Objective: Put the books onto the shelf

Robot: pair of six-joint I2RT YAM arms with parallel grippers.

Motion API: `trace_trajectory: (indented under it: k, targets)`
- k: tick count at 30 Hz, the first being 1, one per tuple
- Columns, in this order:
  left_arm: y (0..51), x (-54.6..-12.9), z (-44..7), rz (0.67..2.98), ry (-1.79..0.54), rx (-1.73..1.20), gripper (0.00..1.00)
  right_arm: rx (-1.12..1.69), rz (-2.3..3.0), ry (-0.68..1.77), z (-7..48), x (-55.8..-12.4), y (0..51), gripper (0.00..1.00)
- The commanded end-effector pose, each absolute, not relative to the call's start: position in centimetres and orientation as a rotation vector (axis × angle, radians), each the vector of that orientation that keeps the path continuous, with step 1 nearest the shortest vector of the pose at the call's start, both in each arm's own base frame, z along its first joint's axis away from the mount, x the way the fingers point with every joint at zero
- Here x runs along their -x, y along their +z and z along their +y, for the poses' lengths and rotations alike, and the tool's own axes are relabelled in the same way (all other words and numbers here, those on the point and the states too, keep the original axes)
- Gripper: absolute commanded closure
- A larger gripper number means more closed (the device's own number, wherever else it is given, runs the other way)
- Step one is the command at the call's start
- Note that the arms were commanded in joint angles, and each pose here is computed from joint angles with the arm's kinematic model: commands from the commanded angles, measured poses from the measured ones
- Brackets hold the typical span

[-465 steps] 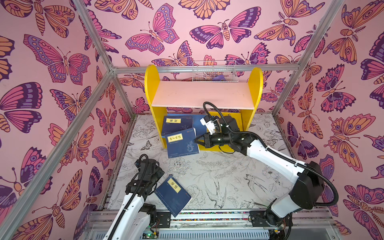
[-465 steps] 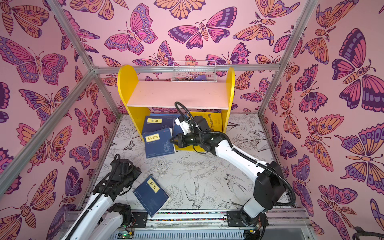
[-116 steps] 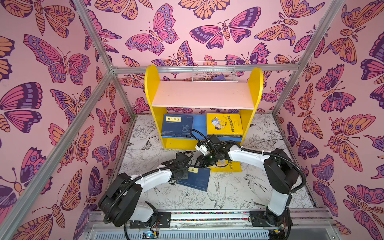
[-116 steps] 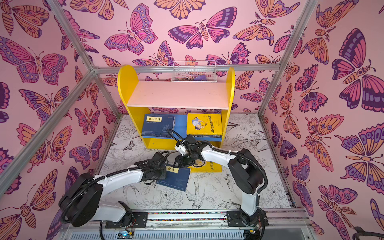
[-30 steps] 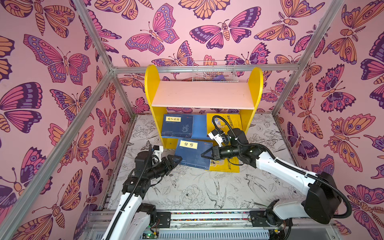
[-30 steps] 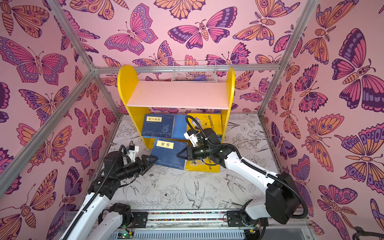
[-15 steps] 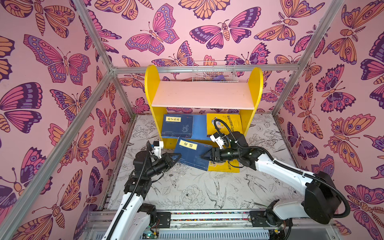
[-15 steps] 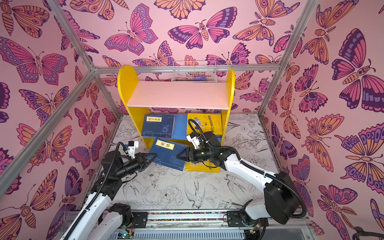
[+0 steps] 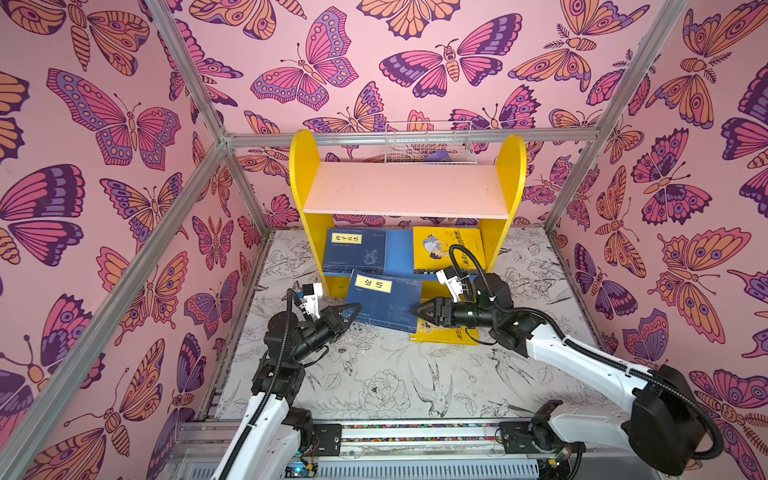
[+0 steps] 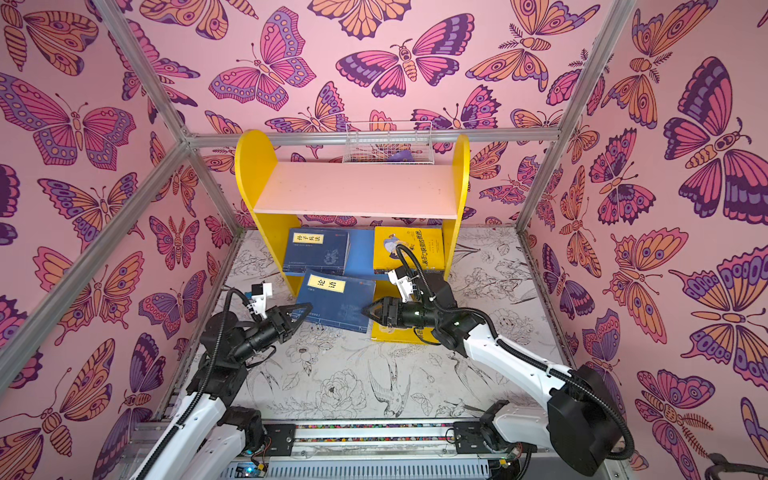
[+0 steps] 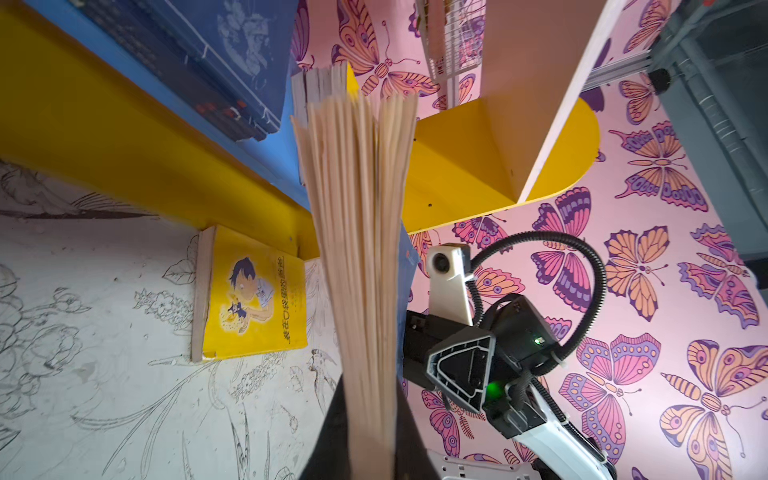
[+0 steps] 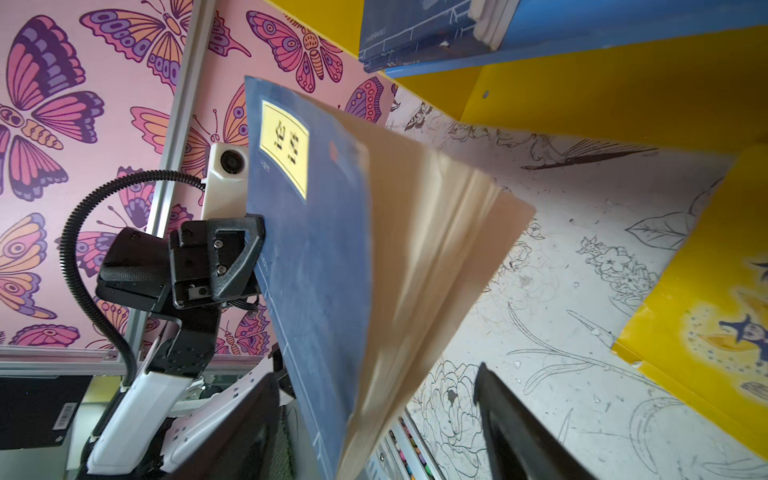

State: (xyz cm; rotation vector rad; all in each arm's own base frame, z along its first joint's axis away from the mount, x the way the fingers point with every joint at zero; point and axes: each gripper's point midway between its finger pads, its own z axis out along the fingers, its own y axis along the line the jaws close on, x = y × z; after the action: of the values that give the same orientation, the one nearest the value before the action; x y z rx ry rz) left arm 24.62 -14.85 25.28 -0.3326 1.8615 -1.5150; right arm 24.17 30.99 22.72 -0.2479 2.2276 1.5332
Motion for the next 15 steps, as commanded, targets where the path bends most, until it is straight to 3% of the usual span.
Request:
trace_trajectory:
  k: [1,8,15]
  targets:
    - [28.3,-24.5,-14.8,1.734,-1.567,0.277,1.00,0.271,2.083,1.556,30.9,-24.6,26.1,0.26]
    - [27.8,-24.2,-15.0,1.758,-1.587,0.278,1.00,0.283,2.039,1.421,29.3,-25.5,27.8,0.27]
    - [28.0,-24.0,-15.0,1.751,-1.593,0.272,1.00,0.350,2.001,1.522,31.1,-25.8,28.7,0.30]
